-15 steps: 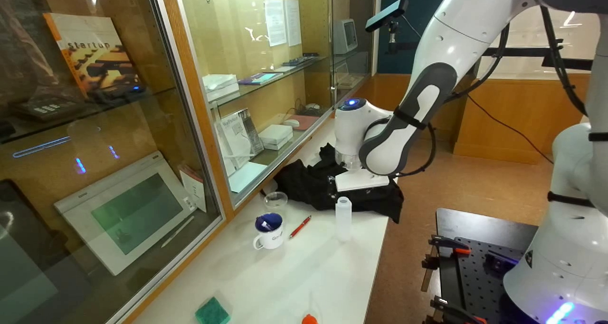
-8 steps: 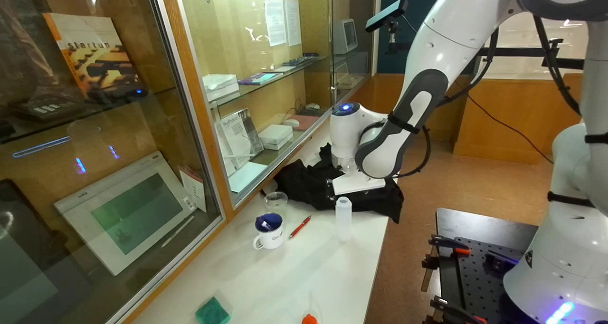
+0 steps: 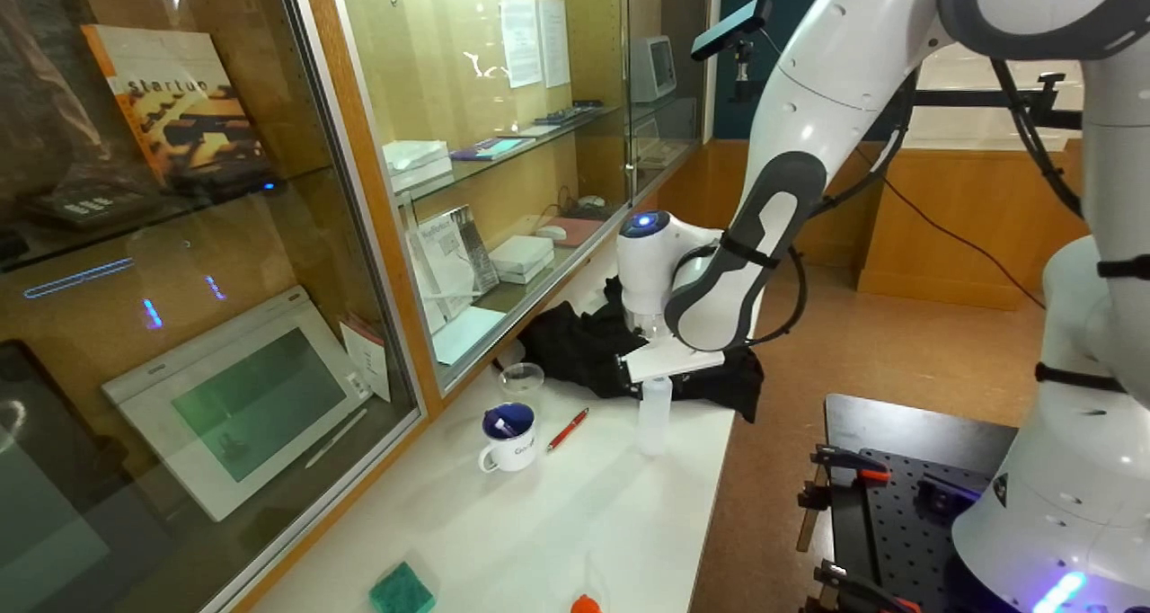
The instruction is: Uncover the squeeze bottle, move it to the left, and then cover it with the red lid
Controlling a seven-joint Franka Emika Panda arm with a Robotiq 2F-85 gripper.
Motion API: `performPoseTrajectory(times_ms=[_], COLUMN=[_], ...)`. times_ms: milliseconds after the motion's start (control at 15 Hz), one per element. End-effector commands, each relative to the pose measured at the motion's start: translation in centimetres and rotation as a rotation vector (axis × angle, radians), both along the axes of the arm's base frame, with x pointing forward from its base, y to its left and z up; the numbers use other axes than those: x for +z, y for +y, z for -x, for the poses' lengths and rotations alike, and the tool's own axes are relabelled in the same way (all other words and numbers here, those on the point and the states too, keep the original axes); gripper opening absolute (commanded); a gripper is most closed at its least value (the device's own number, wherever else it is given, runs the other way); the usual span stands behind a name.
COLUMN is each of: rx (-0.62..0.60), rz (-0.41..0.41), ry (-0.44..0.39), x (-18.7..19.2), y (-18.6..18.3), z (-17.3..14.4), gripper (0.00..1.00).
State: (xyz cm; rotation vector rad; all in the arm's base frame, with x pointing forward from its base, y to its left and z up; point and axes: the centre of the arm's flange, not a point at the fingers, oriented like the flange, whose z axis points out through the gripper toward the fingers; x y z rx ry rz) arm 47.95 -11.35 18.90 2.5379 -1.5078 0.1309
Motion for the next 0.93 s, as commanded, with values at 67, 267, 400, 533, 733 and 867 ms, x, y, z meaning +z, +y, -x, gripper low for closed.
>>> performPoseTrajectory(times_ms=[67, 267, 400, 533, 733, 867], rx=[-0.006, 0.002, 0.027, 0.089, 0.225, 0.332], rz=[0.019, 0.019, 0.009, -0.012, -0.045, -0.068], ry=[0.008, 0.008, 0.006, 0.001, -0.006, -0.006], x=[0.2, 0.4, 1.0, 2.1, 4.0, 5.5], y=[0.5, 0.8, 1.7, 3.7, 7.7, 10.8], z=[-0.7, -0.8, -0.9, -1.4, -3.0, -4.6], gripper=[0.36, 0.29, 0.28, 0.28, 0.28, 0.28])
